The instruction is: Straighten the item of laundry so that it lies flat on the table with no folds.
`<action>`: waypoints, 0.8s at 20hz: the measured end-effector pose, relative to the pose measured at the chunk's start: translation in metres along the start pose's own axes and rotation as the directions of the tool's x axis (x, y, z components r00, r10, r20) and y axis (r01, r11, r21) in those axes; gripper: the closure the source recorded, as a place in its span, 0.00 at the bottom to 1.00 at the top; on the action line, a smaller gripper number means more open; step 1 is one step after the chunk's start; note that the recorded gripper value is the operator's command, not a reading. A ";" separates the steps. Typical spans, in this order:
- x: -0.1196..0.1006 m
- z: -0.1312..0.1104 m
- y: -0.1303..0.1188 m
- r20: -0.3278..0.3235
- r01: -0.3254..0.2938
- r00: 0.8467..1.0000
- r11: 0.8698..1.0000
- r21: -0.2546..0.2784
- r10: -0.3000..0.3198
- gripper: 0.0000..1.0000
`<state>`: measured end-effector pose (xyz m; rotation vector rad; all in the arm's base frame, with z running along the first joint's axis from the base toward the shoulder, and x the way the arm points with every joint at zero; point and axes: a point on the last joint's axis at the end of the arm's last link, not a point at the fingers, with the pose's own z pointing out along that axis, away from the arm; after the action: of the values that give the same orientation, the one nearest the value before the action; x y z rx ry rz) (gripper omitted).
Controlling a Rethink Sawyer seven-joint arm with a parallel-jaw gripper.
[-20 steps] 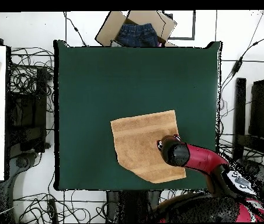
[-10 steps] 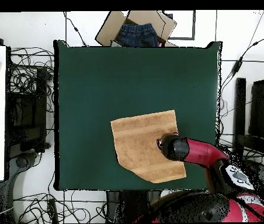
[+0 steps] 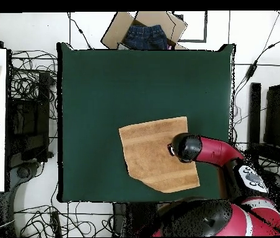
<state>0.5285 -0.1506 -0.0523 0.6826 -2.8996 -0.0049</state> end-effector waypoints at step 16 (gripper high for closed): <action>-0.004 0.000 -0.004 -0.023 -0.002 1.000 1.000 -0.020 0.002 1.00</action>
<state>0.5338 -0.1529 -0.0529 0.6719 -2.8745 -0.0250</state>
